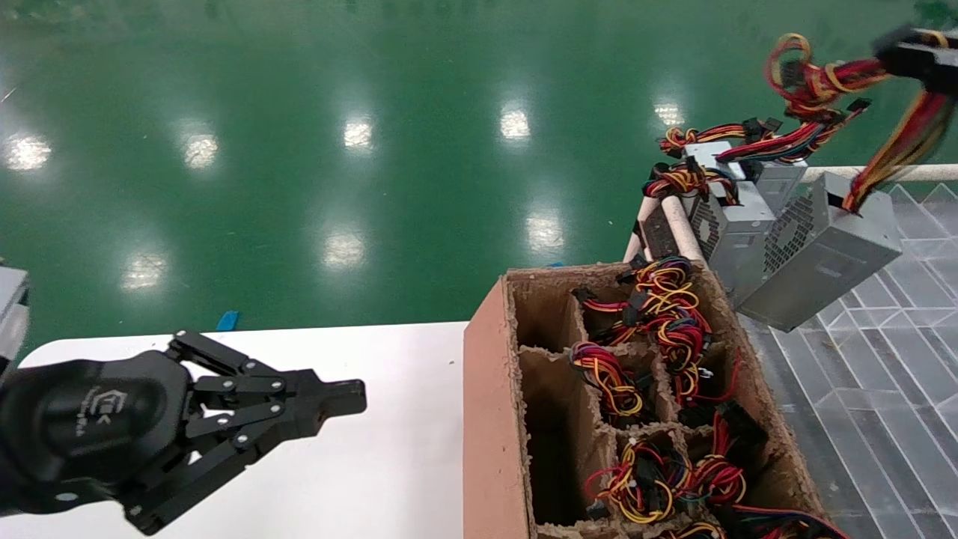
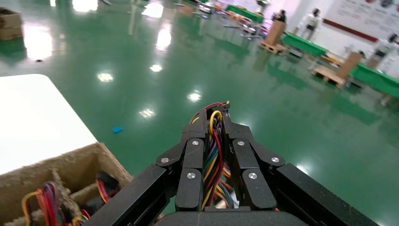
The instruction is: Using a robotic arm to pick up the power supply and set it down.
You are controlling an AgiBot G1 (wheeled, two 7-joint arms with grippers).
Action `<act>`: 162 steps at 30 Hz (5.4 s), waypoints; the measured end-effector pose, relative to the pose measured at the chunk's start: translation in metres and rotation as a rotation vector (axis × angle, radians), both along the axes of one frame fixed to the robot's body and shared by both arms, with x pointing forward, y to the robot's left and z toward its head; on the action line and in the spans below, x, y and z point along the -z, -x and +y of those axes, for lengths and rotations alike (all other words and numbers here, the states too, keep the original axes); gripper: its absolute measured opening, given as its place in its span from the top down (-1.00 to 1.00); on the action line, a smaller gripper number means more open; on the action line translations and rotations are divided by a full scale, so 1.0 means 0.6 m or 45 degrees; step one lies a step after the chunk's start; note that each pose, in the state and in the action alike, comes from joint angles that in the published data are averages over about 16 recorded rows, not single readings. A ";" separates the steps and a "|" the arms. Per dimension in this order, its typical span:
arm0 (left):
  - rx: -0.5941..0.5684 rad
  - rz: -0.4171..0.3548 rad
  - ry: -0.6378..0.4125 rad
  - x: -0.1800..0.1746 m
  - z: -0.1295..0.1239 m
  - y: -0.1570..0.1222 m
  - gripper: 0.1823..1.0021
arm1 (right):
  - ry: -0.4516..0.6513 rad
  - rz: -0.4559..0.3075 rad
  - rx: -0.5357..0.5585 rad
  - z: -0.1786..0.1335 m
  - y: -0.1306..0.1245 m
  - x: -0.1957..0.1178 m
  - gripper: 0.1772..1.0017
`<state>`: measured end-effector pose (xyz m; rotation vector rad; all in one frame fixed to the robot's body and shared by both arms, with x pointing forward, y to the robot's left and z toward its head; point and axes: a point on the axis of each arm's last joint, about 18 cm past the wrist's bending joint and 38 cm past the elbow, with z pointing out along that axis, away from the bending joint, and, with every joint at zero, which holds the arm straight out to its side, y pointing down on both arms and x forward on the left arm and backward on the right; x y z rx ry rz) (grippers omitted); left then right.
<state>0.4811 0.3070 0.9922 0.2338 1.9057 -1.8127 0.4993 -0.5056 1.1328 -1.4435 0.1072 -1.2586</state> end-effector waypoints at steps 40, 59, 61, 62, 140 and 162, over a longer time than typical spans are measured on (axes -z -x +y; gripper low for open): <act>0.000 0.000 0.000 0.000 0.000 0.000 0.98 | -0.224 0.092 0.255 -0.067 -0.086 0.060 0.88; 0.000 0.000 0.000 0.000 0.000 0.000 0.98 | -0.257 0.088 0.344 -0.082 -0.101 0.053 0.88; 0.000 0.000 0.000 0.000 0.000 0.000 0.98 | -0.266 0.091 0.362 -0.085 -0.106 0.054 0.88; 0.000 0.000 0.000 0.000 0.000 0.000 0.98 | -0.271 0.093 0.371 -0.086 -0.109 0.054 0.88; 0.000 0.000 0.000 0.000 0.000 0.000 0.98 | -0.398 0.049 0.122 0.078 -0.224 0.036 -0.45; 0.000 0.000 0.000 0.000 0.000 0.000 0.63 | -0.205 0.129 -0.309 0.200 -0.143 0.104 -0.99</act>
